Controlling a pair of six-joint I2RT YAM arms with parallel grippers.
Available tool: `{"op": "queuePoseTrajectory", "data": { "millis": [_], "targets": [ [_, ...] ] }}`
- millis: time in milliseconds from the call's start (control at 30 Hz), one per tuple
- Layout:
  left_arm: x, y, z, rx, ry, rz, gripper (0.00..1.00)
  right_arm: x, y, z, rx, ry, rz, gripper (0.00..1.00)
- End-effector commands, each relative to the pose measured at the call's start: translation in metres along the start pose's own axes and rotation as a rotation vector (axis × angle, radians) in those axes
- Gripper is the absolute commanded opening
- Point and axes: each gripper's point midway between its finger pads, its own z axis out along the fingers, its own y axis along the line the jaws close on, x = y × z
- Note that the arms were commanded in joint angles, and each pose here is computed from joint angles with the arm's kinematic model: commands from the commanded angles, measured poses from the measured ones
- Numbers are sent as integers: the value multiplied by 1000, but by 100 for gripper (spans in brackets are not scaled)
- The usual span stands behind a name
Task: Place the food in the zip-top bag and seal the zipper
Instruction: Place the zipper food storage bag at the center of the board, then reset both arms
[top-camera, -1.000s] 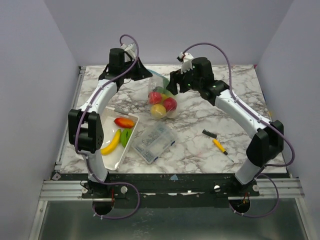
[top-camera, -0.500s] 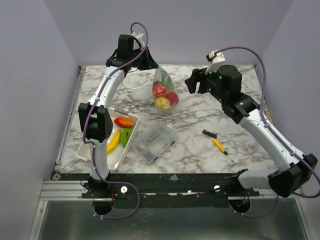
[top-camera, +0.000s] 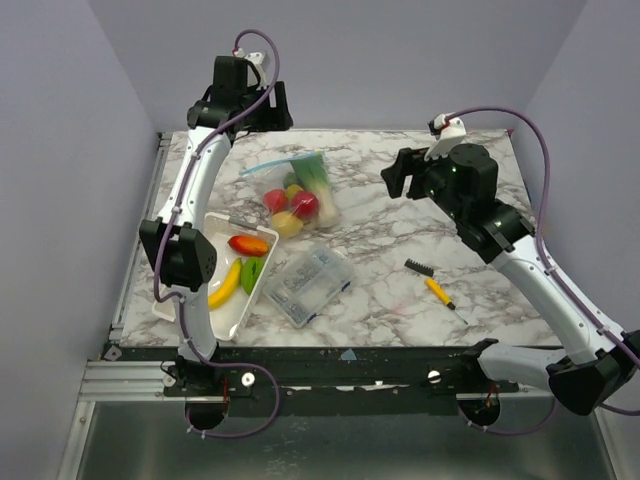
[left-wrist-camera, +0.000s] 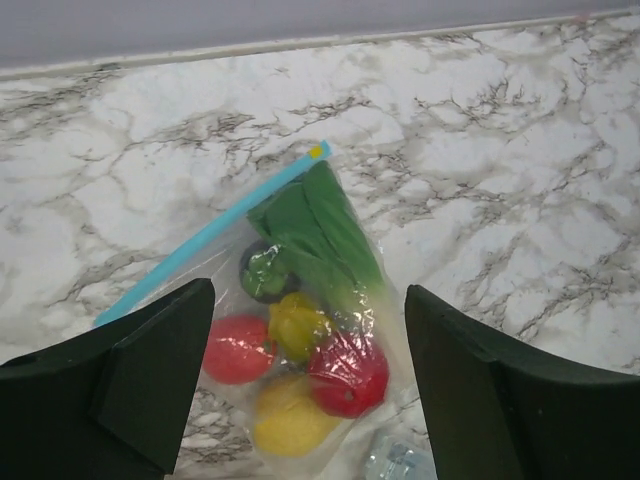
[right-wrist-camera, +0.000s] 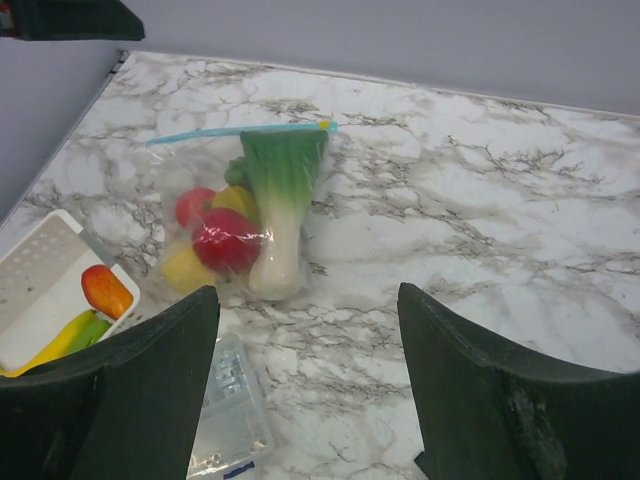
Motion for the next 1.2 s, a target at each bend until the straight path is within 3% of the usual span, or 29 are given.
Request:
{"op": "queuePoseTrajectory", "data": {
  "millis": [0,300,433,633,867,1167],
  "targets": [
    [-23,-16,-74,-30,-111,38,79,-9,-7,-24,34,-23,35,76],
    [-15,-98,-178,165,-263,147,79,-51,-20,-82,95,-151,106,91],
    [-11,-117,-234,241,-397,205,79,-63,-31,-108,141,-212,126,95],
    [11,-132,-305,343,-603,303,81,-75,-39,-141,158,-296,150,100],
    [19,-123,-372,292,-819,335,83,-89,-36,-174,113,-384,168,100],
    [20,-124,-414,298,-965,336,84,-100,-38,-203,100,-459,226,100]
  ]
}}
